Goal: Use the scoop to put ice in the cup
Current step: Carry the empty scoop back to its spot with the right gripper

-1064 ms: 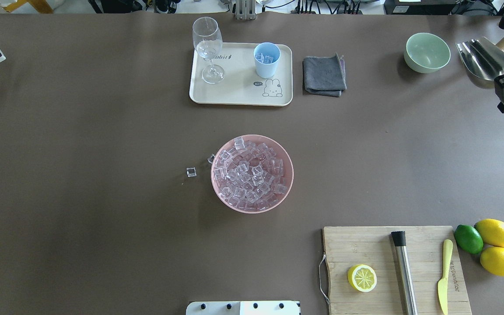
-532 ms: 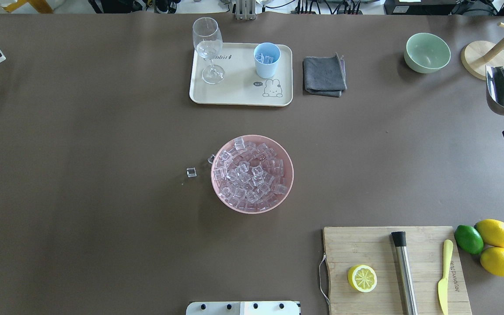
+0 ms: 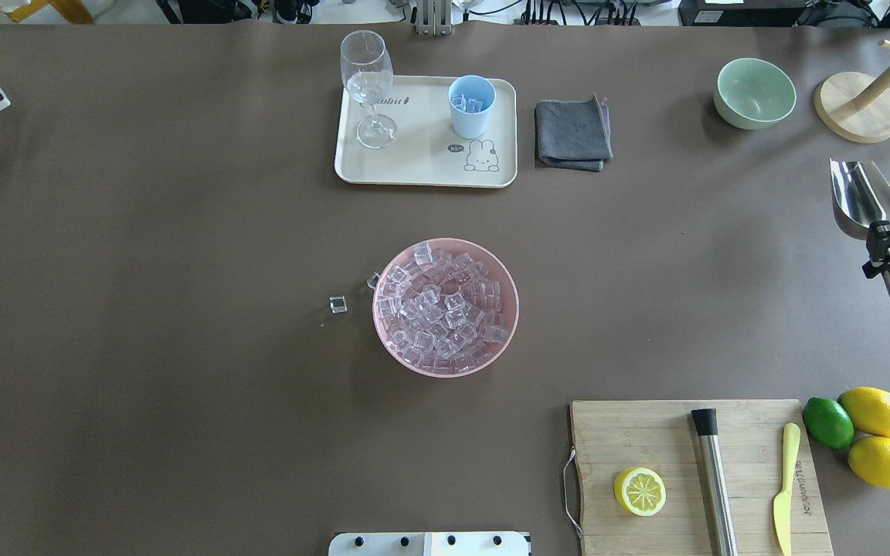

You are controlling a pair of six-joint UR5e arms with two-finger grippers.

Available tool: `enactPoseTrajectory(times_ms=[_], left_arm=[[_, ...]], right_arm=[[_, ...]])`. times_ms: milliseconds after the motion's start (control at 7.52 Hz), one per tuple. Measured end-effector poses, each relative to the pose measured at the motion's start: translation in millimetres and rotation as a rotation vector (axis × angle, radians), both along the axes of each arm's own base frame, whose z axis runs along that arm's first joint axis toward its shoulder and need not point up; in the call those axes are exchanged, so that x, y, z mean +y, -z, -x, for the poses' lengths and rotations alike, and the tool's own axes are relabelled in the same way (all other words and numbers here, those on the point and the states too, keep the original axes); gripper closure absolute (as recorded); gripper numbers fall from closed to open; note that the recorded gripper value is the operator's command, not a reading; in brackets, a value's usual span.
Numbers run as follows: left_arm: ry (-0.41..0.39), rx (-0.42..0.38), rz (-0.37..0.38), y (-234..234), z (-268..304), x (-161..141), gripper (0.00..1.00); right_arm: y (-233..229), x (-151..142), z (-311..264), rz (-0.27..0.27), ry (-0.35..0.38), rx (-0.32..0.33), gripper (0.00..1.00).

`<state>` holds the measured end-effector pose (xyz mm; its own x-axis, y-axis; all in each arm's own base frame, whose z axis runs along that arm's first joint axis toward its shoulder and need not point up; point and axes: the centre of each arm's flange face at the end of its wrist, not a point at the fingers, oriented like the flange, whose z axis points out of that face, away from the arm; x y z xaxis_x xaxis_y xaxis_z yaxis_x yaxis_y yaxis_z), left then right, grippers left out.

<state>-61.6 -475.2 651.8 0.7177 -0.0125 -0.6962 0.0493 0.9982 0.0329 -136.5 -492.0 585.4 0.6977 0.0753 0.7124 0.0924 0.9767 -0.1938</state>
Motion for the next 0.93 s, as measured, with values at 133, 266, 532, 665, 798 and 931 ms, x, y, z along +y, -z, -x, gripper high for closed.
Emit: enactPoseTrajectory(times_ms=[133,266,532,665,798,931], left_arm=[[0.000,0.000,0.006,-3,0,1,0.02],[0.000,0.000,0.011,-5,0,1,0.02],[0.002,0.001,0.015,-7,0,1,0.02],[0.002,0.001,0.015,-7,0,1,0.02],[0.002,0.001,0.016,-7,0,1,0.02],[0.002,0.001,0.017,-7,0,1,0.02]], right_arm=[[-2,2,9,0.008,0.021,-0.013,1.00],[-7,3,15,0.018,0.035,-0.021,1.00],[-19,6,22,0.041,0.052,-0.021,1.00],[-25,7,24,0.050,0.058,-0.018,1.00],[-27,8,27,0.054,0.065,-0.016,1.00],[-29,9,30,0.057,0.070,-0.013,1.00]])
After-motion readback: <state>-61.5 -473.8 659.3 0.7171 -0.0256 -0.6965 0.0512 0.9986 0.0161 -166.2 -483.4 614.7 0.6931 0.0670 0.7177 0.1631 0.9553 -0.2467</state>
